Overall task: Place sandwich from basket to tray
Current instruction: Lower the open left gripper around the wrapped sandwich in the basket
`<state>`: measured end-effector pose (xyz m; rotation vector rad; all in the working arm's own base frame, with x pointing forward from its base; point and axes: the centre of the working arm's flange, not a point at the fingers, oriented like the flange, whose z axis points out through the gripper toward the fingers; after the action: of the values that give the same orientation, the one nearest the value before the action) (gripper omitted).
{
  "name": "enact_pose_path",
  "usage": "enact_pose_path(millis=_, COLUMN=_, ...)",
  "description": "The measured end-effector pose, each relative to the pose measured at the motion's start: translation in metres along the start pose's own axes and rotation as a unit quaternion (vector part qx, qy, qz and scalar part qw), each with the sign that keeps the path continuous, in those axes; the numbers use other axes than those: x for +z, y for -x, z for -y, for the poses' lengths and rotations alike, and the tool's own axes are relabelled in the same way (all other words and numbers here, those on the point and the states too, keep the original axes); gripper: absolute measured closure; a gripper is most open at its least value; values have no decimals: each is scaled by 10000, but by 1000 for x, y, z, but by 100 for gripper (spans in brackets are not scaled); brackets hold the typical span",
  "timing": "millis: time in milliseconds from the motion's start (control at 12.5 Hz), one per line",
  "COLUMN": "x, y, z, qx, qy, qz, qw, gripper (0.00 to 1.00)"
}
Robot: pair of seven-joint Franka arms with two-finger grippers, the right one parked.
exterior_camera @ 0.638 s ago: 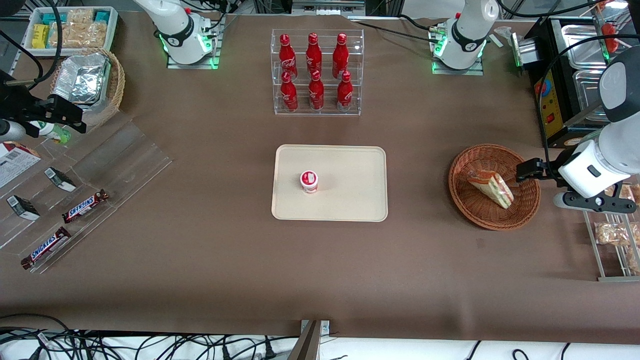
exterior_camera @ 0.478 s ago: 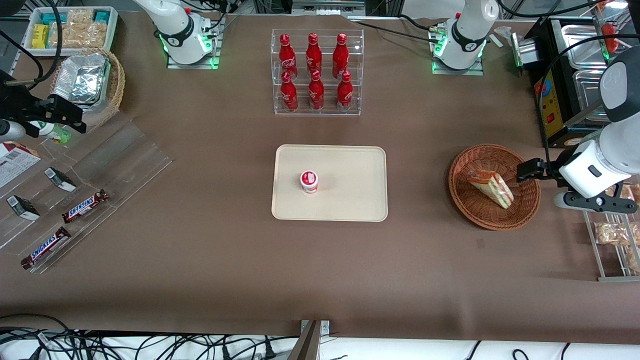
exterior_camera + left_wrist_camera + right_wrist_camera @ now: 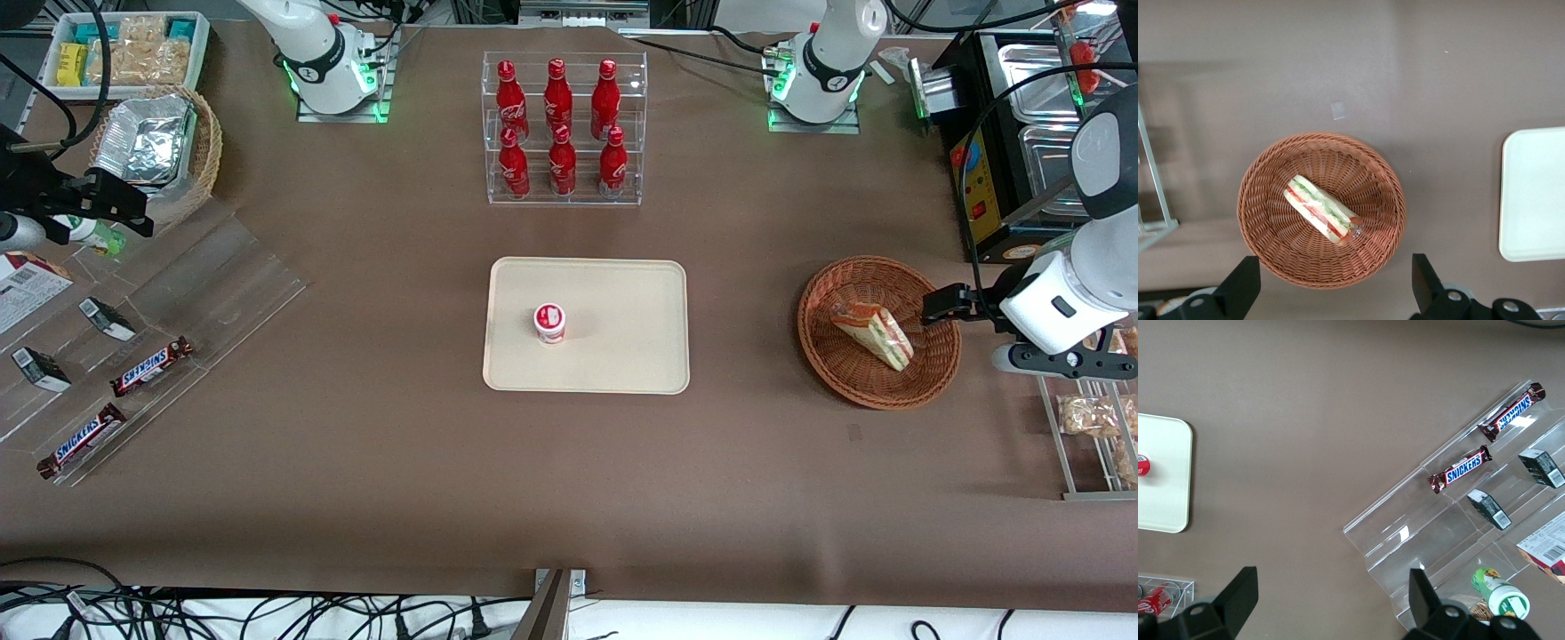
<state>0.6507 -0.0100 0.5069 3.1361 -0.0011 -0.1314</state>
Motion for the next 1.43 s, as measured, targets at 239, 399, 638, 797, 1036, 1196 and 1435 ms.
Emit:
enact_pose_path(millis=239, x=23, y=-2, z=5, qx=-1158, qy=-27, qz=230, qw=9930, gripper=0)
enact_pose_path(millis=399, x=42, y=1, z=5, qx=-1764, qy=-76, qz=414, qw=9834, gripper=0)
enact_pose_path(millis=638, x=80, y=17, z=5, qx=-2630, qy=-110, qz=381, qw=9640, gripper=0)
enact_pose_path(millis=797, x=114, y=35, z=5, qx=-3002, qy=-112, qz=319, qw=9533, gripper=0)
enact_pose_path(millis=1036, x=167, y=56, z=7, qx=-3452, qy=-228, qz=-44, qw=9382, gripper=0)
enact_pose_path(millis=1196, x=196, y=69, z=6, qx=-3767, qy=-326, qz=-248, qw=9254, gripper=0)
enact_pose_path(millis=1435, x=208, y=73, z=5, qx=-4297, qy=-253, qz=-414, qw=9017, gripper=0)
